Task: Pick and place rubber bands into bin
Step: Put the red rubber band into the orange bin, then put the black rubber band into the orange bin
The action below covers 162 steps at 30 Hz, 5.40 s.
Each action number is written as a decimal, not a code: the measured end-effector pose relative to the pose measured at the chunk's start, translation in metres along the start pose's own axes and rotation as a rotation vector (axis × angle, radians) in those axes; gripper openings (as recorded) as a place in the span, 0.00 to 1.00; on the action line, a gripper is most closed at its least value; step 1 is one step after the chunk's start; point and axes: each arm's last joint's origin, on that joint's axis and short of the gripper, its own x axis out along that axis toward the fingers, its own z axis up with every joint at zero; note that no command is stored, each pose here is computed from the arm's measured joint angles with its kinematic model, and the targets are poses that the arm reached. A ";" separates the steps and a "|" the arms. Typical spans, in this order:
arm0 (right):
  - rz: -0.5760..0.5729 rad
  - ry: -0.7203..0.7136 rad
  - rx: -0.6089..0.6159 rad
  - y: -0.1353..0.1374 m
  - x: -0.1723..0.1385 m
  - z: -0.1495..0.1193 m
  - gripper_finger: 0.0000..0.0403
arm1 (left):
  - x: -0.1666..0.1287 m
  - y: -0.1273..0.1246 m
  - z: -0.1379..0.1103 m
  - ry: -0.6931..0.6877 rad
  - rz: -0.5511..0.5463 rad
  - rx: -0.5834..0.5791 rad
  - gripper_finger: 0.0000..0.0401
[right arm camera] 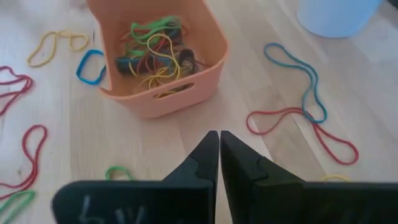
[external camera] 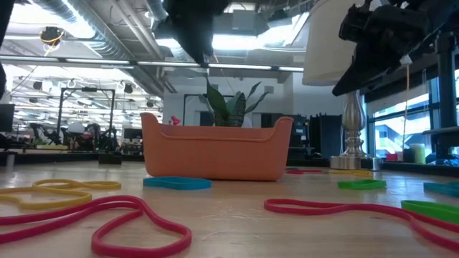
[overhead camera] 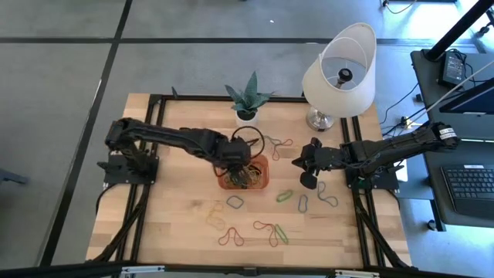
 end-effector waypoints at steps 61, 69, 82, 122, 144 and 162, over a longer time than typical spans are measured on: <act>-0.009 0.697 -0.052 0.230 0.138 0.004 0.38 | 0.025 0.122 -0.218 -0.200 -0.443 0.317 0.01; -0.040 0.716 -0.064 0.231 0.155 -0.011 0.32 | 0.025 0.122 -0.218 -0.195 -0.447 0.316 0.01; -0.031 0.714 -0.023 0.229 0.147 -0.003 0.02 | 0.025 0.122 -0.218 -0.191 -0.451 0.317 0.01; -0.081 0.320 -0.058 0.100 0.170 0.133 0.02 | 0.025 0.122 -0.217 -0.184 -0.459 0.244 0.01; -0.137 0.396 0.036 0.095 0.161 0.128 0.39 | 0.025 0.122 -0.216 -0.205 -0.438 0.247 0.01; 0.038 0.054 -0.087 0.065 0.015 0.095 0.29 | 0.000 0.099 -0.186 -0.342 -0.315 0.058 0.01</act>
